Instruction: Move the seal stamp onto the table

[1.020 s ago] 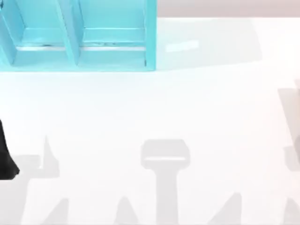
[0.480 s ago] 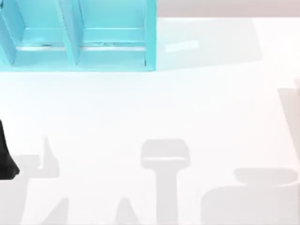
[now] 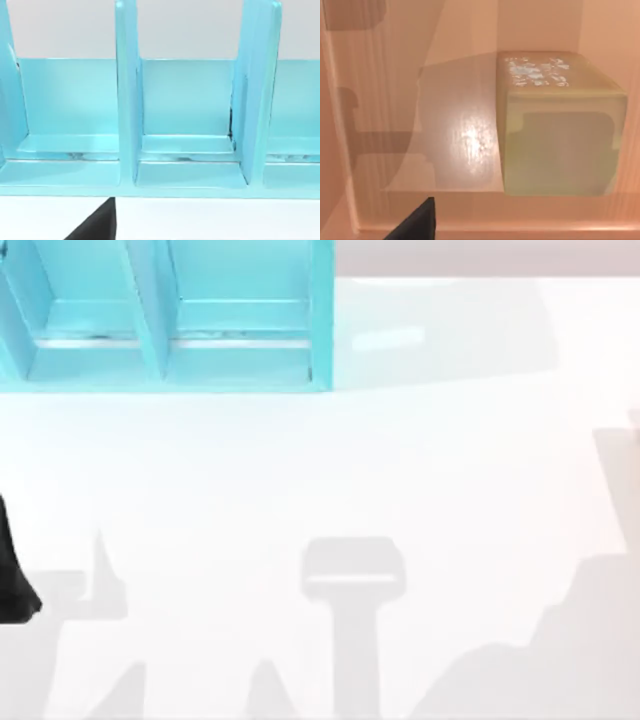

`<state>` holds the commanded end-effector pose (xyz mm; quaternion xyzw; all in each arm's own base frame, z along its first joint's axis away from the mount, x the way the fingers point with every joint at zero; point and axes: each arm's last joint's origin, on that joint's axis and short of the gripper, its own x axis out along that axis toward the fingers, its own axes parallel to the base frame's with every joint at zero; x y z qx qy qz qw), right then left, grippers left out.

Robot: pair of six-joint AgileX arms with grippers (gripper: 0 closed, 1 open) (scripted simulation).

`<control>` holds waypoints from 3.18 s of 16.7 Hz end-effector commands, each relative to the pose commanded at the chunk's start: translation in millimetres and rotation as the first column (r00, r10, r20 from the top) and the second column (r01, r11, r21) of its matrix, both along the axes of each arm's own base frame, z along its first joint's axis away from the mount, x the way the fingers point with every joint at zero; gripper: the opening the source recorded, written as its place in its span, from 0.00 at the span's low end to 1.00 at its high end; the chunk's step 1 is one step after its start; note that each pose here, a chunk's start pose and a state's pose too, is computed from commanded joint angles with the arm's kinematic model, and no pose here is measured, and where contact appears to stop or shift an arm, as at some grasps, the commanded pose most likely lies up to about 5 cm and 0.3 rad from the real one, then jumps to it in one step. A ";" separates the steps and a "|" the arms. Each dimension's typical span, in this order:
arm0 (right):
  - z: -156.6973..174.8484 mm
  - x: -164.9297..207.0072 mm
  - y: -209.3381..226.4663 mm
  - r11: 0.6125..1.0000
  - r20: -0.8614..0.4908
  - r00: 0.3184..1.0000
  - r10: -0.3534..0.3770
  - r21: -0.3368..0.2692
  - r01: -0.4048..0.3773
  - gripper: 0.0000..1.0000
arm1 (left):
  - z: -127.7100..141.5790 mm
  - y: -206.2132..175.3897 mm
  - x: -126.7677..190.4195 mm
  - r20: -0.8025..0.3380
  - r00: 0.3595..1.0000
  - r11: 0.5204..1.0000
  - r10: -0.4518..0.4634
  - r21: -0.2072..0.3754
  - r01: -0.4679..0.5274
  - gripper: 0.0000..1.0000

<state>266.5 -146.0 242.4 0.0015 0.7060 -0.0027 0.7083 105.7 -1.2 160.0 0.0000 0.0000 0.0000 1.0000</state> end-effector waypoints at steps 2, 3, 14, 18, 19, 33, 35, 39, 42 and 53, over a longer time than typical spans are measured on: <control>-0.2 0.3 -0.4 1.000 -0.002 1.000 0.000 0.001 0.000 1.00 | 0.0 0.0 0.0 0.000 1.000 1.000 0.000 0.000 0.000 1.00; -0.2 0.3 -0.4 1.000 -0.002 1.000 0.000 0.001 0.000 1.00 | 0.0 0.0 0.0 0.000 1.000 1.000 0.000 0.000 0.000 1.00; -77.3 4.2 -2.1 1.000 0.011 1.000 0.000 -0.006 0.000 1.00 | 0.0 0.0 0.0 0.000 1.000 1.000 0.000 0.000 0.000 1.00; -100.2 0.4 -0.5 1.000 -0.002 1.000 0.000 0.001 0.000 1.00 | 0.0 0.0 0.0 0.000 1.000 1.000 0.000 0.000 0.000 1.00; -100.2 0.4 -0.5 1.000 -0.002 1.000 0.000 0.001 0.000 1.00 | 0.0 0.0 0.0 0.000 1.000 1.000 0.000 0.000 0.000 1.00; -100.2 0.4 -0.5 1.000 -0.002 1.000 0.000 0.001 0.000 0.10 | 0.0 0.0 0.0 0.000 1.000 1.000 0.000 0.000 0.000 1.00; -100.2 0.4 -0.5 1.000 -0.002 1.000 0.000 0.001 0.000 0.00 | 0.0 0.0 0.0 0.000 1.000 1.000 0.000 0.000 0.000 1.00; -100.2 0.4 -0.5 1.000 -0.002 1.000 0.000 0.001 0.000 0.00 | 0.0 0.0 0.0 0.000 1.000 1.000 0.000 0.000 0.000 1.00; -100.2 0.4 -0.5 1.000 -0.002 1.000 0.000 0.001 0.000 0.00 | 0.0 0.0 0.0 0.000 1.000 1.000 0.000 0.000 0.000 1.00; -14.0 41.1 53.1 0.985 0.064 0.983 -0.172 0.034 0.170 0.00 | 0.0 0.0 0.0 0.000 1.000 1.000 0.000 0.000 0.000 1.00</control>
